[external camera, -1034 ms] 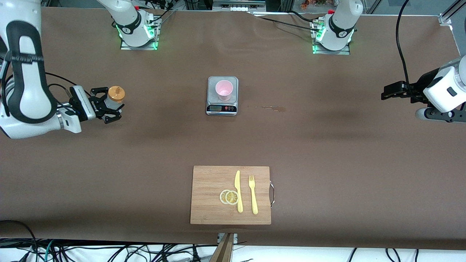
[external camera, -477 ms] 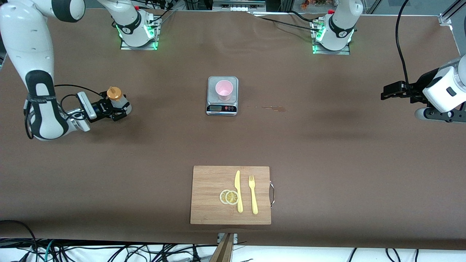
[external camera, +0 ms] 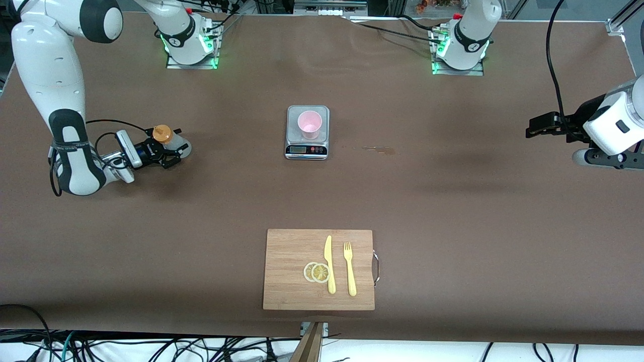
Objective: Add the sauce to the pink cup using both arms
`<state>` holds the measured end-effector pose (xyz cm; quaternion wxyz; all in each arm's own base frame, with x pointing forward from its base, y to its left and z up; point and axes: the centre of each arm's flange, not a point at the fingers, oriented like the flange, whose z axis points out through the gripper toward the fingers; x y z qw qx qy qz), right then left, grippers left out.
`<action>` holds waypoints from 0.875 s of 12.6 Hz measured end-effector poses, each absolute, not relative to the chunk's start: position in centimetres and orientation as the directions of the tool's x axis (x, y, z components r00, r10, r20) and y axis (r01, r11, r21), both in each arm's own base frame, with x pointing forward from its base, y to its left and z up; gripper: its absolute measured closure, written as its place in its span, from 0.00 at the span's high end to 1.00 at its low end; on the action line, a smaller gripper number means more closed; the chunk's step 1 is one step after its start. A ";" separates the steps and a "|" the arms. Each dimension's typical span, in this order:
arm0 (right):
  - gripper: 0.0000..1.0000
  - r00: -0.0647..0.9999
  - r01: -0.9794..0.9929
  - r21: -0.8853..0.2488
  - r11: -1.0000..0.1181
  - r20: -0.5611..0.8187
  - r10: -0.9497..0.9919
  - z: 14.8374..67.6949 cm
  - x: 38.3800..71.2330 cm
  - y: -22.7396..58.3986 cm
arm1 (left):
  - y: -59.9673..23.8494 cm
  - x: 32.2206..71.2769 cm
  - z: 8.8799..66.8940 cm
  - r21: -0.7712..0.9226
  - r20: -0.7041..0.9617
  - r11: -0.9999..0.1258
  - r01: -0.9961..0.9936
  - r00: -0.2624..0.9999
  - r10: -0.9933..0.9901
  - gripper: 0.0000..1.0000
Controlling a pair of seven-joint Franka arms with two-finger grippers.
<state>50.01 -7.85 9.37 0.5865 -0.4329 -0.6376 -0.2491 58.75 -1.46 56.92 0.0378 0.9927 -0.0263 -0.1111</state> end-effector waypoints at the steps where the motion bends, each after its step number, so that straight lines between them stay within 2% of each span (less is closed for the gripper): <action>1: 0.81 0.064 0.844 -0.189 0.501 0.965 0.256 9.4 50.0 -7.8 | -1.5 58.7 56.9 0.081 -0.219 -0.996 -0.044 0.974 -0.061 1.00; 3: 1.00 0.050 0.847 -0.177 0.502 0.965 0.257 9.8 50.6 -8.1 | -1.5 58.7 56.9 0.081 -0.219 -0.996 -0.044 0.974 -0.061 1.00; 8: 1.00 -0.074 0.842 -0.122 0.526 0.939 0.336 14.3 55.0 -12.0 | -1.5 58.7 56.9 0.081 -0.219 -0.996 -0.045 0.974 -0.062 1.00; 11: 1.00 -0.173 0.822 -0.130 0.554 0.870 0.461 21.0 57.8 -14.8 | -1.5 58.8 57.3 0.081 -0.210 -0.996 -0.046 0.976 -0.062 1.00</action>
